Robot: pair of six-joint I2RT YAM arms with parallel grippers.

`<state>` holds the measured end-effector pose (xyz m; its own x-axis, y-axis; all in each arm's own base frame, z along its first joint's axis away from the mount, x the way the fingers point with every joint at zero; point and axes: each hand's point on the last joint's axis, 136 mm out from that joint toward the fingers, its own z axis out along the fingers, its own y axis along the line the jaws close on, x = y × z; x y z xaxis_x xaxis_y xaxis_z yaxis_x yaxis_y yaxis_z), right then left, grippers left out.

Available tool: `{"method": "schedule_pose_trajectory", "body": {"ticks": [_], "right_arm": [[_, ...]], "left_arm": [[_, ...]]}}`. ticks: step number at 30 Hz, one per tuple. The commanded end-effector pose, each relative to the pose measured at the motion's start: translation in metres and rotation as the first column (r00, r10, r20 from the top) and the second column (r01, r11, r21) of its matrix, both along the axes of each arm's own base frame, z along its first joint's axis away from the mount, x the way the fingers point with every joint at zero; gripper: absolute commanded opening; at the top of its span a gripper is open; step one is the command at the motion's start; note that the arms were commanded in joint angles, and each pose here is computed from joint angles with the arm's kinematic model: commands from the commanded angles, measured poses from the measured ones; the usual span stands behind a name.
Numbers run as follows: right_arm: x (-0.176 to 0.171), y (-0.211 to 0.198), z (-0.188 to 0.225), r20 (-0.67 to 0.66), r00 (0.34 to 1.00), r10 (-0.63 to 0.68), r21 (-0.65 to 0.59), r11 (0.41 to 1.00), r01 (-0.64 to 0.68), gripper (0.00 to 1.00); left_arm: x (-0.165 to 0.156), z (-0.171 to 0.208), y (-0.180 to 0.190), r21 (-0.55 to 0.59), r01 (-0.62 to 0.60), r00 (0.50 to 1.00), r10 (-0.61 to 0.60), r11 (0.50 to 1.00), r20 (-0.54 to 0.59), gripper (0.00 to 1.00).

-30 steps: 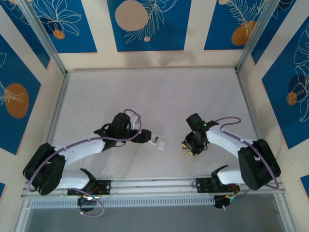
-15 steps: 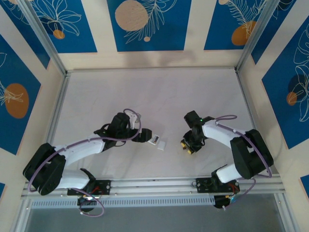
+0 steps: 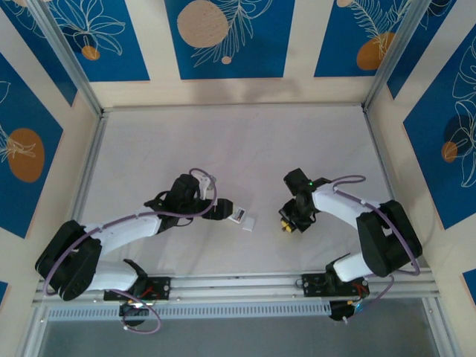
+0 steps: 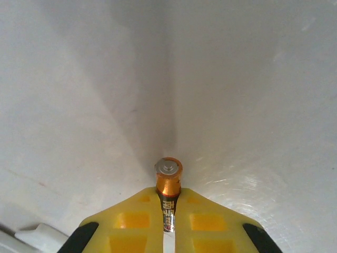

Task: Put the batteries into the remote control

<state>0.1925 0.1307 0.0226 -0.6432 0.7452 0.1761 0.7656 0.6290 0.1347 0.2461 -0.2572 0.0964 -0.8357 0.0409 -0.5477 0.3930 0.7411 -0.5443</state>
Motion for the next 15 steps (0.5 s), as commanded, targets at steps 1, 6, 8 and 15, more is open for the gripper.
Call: {"method": "schedule_pose_trajectory", "body": {"ticks": [1,6,8,15], "right_arm": [[0.001,0.002,0.017,0.052,0.997,0.059,-0.027,0.998,-0.057,0.08],[0.013,0.018,0.040,0.149,0.972,0.183,-0.096,0.981,-0.170,0.08],[0.020,0.029,0.049,0.191,0.954,0.233,-0.123,0.969,-0.212,0.08],[0.043,0.084,0.069,0.313,0.862,0.399,-0.188,0.916,-0.355,0.08]], "left_arm": [[0.003,0.006,0.006,0.005,-0.018,1.000,0.018,1.000,0.013,1.00],[0.003,0.000,0.015,0.031,-0.051,0.999,0.051,0.998,-0.008,1.00],[0.005,-0.005,0.020,0.040,-0.079,0.997,0.080,0.996,-0.024,1.00],[0.008,-0.031,0.053,0.129,-0.213,0.972,0.224,0.968,-0.076,1.00]]}}
